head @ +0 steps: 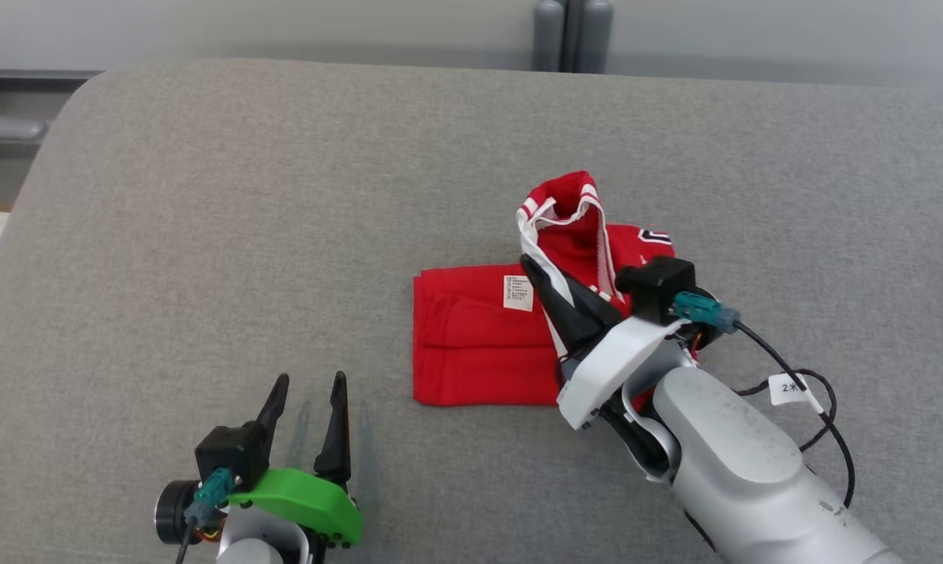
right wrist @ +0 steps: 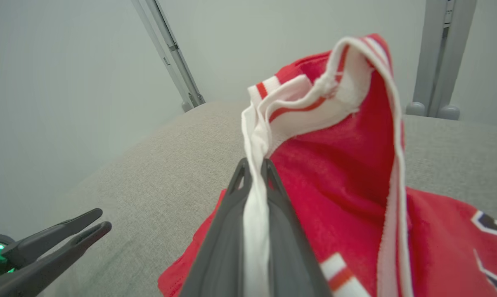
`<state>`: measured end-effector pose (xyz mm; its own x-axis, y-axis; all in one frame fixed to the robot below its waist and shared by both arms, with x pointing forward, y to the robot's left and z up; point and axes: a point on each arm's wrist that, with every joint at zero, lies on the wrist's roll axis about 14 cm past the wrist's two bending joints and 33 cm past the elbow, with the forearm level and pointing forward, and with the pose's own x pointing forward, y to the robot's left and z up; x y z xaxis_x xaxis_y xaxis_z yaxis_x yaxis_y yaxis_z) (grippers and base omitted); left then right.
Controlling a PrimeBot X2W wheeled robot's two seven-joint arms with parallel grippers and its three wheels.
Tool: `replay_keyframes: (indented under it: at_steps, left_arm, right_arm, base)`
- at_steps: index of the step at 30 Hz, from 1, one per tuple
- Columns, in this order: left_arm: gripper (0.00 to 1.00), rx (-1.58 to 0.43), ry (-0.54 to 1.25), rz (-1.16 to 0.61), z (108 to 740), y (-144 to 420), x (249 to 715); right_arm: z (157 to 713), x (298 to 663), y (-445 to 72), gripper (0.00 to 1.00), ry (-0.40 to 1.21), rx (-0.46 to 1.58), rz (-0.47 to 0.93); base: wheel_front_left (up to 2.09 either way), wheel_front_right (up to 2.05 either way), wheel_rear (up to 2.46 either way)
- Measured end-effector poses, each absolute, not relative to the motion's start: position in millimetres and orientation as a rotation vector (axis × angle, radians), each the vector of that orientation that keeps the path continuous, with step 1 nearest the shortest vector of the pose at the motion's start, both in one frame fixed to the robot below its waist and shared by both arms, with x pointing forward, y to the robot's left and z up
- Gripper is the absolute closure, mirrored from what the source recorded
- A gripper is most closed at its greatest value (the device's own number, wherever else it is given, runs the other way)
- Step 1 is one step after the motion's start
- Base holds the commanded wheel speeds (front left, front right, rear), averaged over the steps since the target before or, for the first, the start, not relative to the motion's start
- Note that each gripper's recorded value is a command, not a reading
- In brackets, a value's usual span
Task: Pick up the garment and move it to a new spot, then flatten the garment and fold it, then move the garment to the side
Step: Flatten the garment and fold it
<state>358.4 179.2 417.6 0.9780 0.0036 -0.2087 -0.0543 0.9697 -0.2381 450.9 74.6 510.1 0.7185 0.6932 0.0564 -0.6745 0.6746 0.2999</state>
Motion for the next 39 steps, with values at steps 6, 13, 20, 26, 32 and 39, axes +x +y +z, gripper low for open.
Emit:
replay_keyframes:
  at_steps: [6, 13, 20, 26, 32, 39]
  left_arm:
    - [0.00, -0.243, 0.214, 0.092, 416, 197, 346]
    - [0.00, -0.234, 0.205, 0.093, 418, 197, 349]
    - [0.00, -0.212, 0.183, 0.025, 425, 179, 362]
    - [0.00, -0.168, 0.166, -0.054, 431, 159, 370]
    - [0.00, -0.141, 0.160, -0.102, 433, 146, 366]
    - [0.00, -0.131, 0.159, -0.128, 433, 137, 353]
  right_arm:
    - [517, 435, 120, 0.00, 0.082, 0.324, 0.914]
    - [520, 461, 85, 0.00, 0.043, 0.288, 0.786]
    - [495, 475, -6, 0.00, 0.041, 0.187, 0.522]
    - [475, 459, -77, 0.00, 0.063, 0.148, 0.329]
    - [457, 427, -120, 0.00, 0.102, 0.131, 0.216]
    - [444, 393, -142, 0.00, 0.139, 0.146, 0.152]
  base:
    - [0.00, 0.00, 0.00]
    - [0.00, 0.00, 0.00]
    - [0.00, 0.00, 0.00]
    - [0.00, 0.00, 0.00]
    - [0.00, 0.00, 0.00]
    - [0.00, 0.00, 0.00]
